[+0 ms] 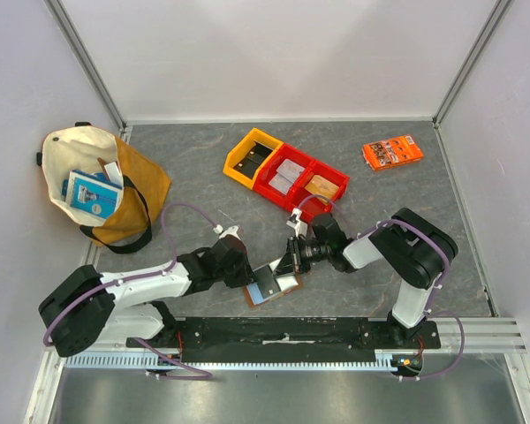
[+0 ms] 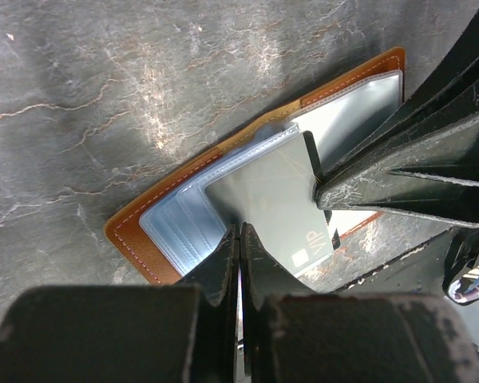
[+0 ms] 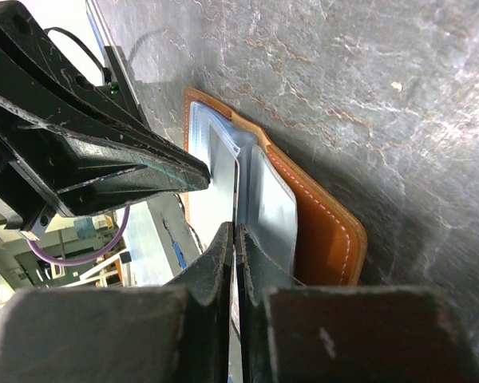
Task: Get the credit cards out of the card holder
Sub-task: Remove the credit card from the card holder.
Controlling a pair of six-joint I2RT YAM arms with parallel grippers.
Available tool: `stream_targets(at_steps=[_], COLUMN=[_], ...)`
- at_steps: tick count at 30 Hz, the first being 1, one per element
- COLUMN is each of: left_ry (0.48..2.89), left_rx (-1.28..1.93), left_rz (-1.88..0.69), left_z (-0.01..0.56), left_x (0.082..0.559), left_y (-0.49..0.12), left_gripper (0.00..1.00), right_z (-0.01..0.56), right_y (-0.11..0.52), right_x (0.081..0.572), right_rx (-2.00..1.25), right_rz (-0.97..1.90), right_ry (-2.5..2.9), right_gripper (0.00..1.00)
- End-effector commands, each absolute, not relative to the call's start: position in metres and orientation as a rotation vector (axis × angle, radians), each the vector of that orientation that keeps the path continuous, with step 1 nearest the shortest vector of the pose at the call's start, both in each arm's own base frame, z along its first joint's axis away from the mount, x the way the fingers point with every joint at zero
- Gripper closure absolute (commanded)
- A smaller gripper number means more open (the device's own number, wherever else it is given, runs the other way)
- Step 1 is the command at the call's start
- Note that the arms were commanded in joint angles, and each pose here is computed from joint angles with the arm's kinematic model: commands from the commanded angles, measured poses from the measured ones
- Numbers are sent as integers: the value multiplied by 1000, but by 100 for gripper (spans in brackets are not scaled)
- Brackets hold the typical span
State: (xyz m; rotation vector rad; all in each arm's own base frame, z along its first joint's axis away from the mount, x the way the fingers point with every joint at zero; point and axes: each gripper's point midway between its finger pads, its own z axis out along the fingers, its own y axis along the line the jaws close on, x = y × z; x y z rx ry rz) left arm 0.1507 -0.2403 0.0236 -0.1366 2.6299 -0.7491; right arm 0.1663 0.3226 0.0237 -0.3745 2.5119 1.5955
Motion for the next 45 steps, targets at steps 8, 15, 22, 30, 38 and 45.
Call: stream_targets(at_steps=[8, 15, 22, 30, 38, 45], left_ry=[2655, 2662, 2663, 2667, 2674, 2675], left_rx=[-168, -183, -177, -176, -168, -166], left_rz=[-718, -719, -724, -724, -723, -721], left_z=[14, 12, 12, 11, 9, 9], left_x=[140, 137, 137, 137, 136, 136], left_y=[-226, -224, -225, -225, -227, -226], left_gripper=[98, 98, 98, 98, 98, 98], right_z=[24, 26, 24, 24, 25, 26], right_y=[321, 321, 321, 324, 327, 326], right_x=[165, 165, 165, 166, 164, 164], right_rx=[-348, -349, -353, -358, -371, -385], right_rz=[1649, 1658, 1661, 1667, 1678, 1676], right_ry=[2487, 2479, 2486, 2486, 2486, 2484], right_gripper=[87, 89, 89, 88, 91, 100])
